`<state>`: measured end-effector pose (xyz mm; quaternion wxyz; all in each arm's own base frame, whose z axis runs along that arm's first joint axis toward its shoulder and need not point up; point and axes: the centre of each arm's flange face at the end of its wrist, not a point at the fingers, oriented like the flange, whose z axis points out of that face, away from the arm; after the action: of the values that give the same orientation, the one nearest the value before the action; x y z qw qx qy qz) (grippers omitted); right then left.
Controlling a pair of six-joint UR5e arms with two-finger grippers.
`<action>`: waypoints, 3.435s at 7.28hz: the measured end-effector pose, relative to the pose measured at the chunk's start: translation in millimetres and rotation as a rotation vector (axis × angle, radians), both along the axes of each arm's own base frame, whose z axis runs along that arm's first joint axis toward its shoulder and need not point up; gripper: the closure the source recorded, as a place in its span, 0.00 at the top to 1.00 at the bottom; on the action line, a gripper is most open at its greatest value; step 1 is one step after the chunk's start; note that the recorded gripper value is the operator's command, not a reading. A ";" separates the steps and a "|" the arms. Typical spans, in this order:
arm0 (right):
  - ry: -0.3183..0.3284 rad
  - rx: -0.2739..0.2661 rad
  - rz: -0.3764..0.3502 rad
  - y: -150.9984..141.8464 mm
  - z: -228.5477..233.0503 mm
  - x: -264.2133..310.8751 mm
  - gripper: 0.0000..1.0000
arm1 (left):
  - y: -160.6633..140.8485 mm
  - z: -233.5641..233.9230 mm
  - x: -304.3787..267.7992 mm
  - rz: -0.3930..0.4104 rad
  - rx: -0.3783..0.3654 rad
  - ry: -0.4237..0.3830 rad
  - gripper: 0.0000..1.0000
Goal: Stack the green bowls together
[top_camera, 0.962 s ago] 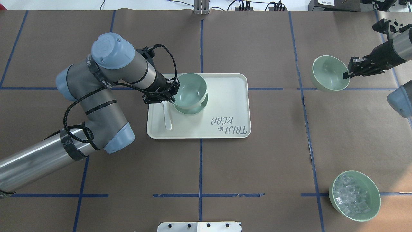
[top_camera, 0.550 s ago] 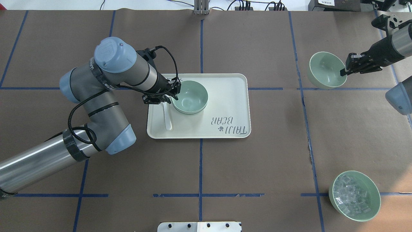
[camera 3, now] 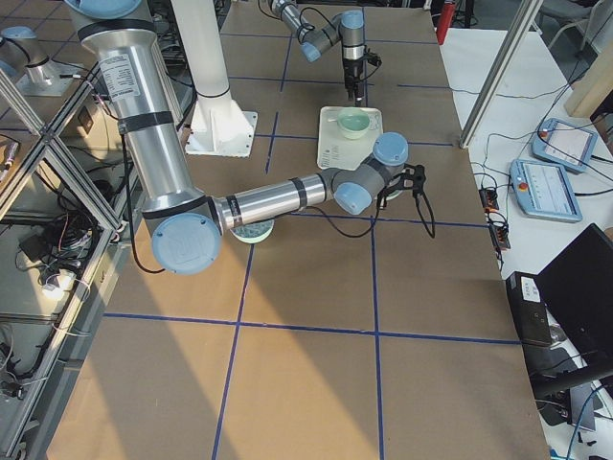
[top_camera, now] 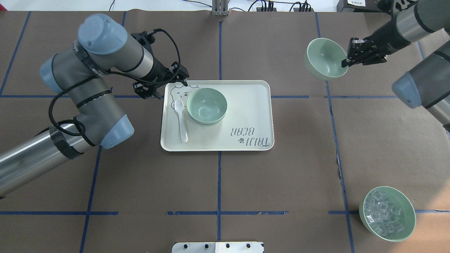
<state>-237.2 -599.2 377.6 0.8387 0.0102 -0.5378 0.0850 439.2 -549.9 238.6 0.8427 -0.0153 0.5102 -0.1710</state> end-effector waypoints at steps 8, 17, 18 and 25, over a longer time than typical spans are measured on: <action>0.070 0.124 -0.050 65.9 -181.4 -249.1 0.00 | -37.4 100.3 -216.4 0.082 0.284 -0.273 1.00; 0.102 0.142 -0.034 76.9 -191.2 -295.5 1.00 | -37.9 125.0 -237.8 0.090 0.286 -0.301 1.00; 0.103 0.137 -0.023 71.5 -191.7 -289.8 1.00 | -37.9 125.8 -237.8 0.090 0.285 -0.301 1.00; 0.237 0.224 -0.131 3.4 -37.0 -19.6 1.00 | -19.3 217.0 -334.9 0.220 0.360 -0.348 1.00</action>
<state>-256.8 -595.8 340.6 0.8937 0.0785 -0.4406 -0.0323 104.3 -569.3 455.6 0.9203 0.1092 0.3753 0.0148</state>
